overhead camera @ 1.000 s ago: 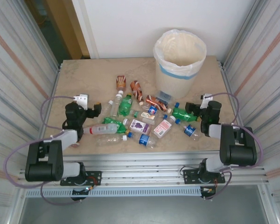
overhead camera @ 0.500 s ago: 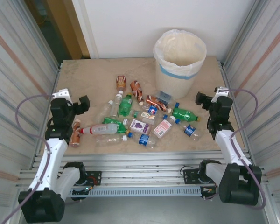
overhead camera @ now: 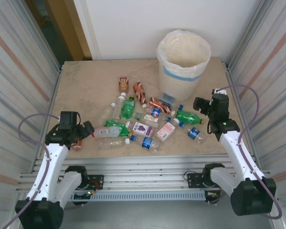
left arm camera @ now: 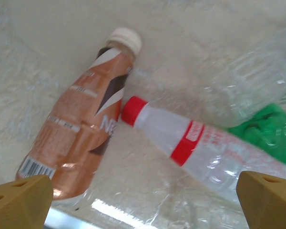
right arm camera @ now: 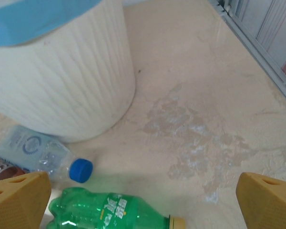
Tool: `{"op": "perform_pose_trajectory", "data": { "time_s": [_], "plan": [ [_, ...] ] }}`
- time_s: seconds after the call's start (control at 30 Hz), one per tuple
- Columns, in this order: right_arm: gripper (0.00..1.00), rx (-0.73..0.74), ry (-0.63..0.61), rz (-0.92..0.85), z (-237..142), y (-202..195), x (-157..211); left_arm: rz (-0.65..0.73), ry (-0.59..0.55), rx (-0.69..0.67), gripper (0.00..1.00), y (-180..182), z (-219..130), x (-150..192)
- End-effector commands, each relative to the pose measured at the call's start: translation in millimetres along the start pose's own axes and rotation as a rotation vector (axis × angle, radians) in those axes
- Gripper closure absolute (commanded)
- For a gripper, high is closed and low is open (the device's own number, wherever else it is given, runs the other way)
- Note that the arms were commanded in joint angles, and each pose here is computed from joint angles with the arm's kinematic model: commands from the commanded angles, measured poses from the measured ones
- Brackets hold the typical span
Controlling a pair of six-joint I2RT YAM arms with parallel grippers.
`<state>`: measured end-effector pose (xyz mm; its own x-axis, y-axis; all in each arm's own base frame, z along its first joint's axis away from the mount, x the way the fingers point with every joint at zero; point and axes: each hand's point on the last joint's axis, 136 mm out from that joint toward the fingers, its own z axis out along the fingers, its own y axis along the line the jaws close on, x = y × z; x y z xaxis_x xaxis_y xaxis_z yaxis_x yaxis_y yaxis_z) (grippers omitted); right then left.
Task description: Put the plastic bottles in the bin
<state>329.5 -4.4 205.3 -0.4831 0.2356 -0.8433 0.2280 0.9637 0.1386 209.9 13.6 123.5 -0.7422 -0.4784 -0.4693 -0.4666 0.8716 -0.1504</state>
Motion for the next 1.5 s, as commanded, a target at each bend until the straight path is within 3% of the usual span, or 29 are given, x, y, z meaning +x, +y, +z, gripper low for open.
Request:
{"op": "perform_pose_trajectory", "data": {
  "time_s": [0.0,0.27,0.93,1.47],
  "plan": [
    [0.02,0.065,-0.033,0.027,-14,-9,-16,-0.04,0.064,-0.118,0.01,19,6,12],
    [0.02,0.105,-0.082,0.042,-24,-18,-25,-0.074,0.099,-0.28,0.01,44,26,15],
    [0.02,0.129,-0.102,0.029,-29,-15,-40,-0.329,0.179,-0.326,0.01,66,67,32],
    [0.02,0.127,-0.117,-0.013,-33,-7,-47,-0.496,0.2,-0.293,0.21,80,108,23]
  ]
}}
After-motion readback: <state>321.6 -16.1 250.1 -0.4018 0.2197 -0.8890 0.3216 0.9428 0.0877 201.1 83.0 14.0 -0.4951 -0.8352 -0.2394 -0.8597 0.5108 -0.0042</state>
